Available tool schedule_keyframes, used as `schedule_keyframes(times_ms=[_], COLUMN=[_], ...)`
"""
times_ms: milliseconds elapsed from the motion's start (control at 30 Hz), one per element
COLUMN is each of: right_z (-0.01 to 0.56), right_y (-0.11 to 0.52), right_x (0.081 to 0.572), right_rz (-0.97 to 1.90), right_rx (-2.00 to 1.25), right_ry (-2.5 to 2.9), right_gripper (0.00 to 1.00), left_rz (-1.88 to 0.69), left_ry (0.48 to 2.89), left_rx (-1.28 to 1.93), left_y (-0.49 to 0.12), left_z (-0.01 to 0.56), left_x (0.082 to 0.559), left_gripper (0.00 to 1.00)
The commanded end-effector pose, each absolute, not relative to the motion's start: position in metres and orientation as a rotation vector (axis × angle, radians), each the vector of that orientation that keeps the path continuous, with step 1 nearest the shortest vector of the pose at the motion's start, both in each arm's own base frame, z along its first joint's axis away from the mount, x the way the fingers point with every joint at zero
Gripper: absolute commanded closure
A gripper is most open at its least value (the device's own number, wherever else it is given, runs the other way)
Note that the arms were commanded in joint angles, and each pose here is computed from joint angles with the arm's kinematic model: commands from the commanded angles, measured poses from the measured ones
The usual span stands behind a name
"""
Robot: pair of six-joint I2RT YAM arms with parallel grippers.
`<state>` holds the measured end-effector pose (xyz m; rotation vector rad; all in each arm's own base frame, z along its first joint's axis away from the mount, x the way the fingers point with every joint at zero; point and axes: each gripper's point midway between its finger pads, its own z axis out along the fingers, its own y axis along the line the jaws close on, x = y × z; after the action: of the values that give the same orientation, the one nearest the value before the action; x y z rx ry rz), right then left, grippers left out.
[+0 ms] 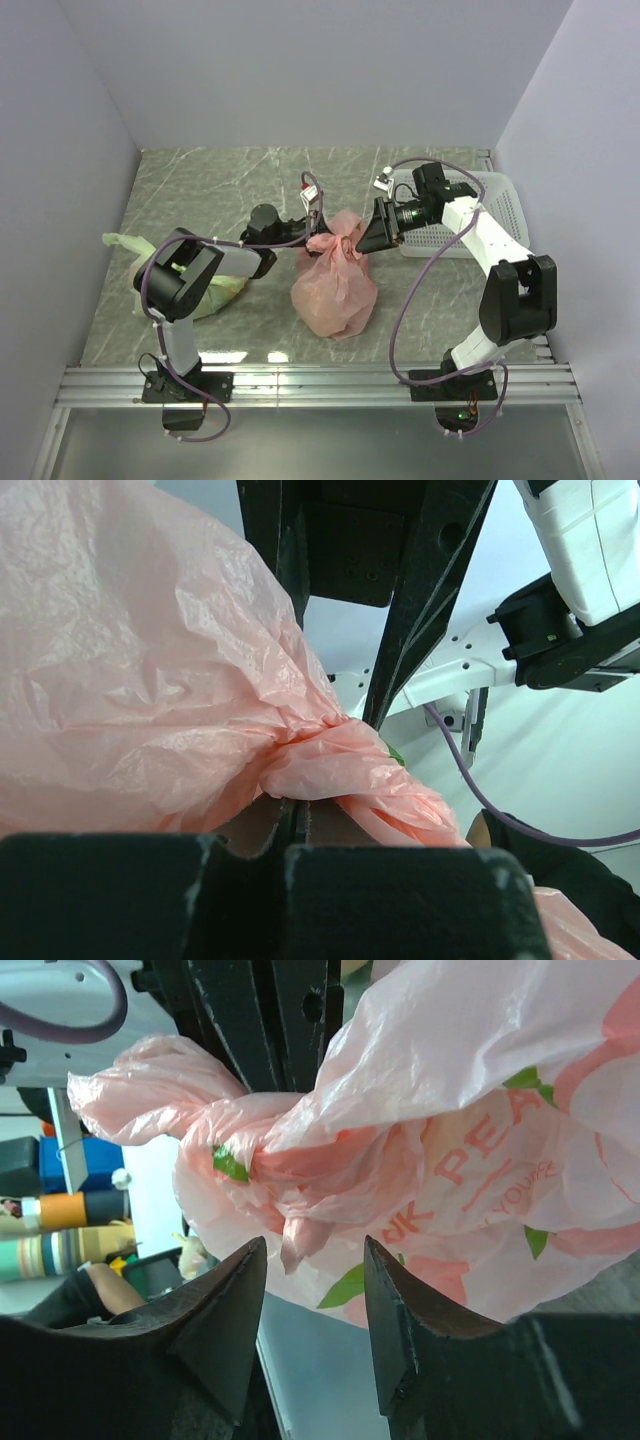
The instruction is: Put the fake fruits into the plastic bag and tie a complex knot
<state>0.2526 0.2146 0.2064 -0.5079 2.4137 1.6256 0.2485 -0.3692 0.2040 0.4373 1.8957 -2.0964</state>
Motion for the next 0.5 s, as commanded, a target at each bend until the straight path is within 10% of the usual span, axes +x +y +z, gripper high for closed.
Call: schedule_keyframes(times_ms=[0,267,400,467], right_z=[0.2177,0.2124,0.2128,0.2147], right_y=[0.2226,0.2269,0.2233,0.2213], right_x=[0.2491,0.2462,0.2454,0.2432], right_rz=[1.666,1.660,1.627,1.624], right_rx=[-0.531,-0.569,-0.611,-0.623], right_ry=[2.361,2.370,2.364,2.355], right_gripper=[0.49,0.63,1.00,1.00], left_rz=[-2.077,-2.068,-2.052,-2.030], left_ry=[1.807,1.810,1.823,1.860], left_rx=[0.513,0.532,0.542,0.523], left_y=[-0.3761,-0.3755,-0.3736,-0.3691], left_z=[0.2204,0.2212,0.2185,0.2151], left_x=[0.2487,0.2461,0.2472,0.2498], left_gripper=[1.00,1.00,0.99,0.94])
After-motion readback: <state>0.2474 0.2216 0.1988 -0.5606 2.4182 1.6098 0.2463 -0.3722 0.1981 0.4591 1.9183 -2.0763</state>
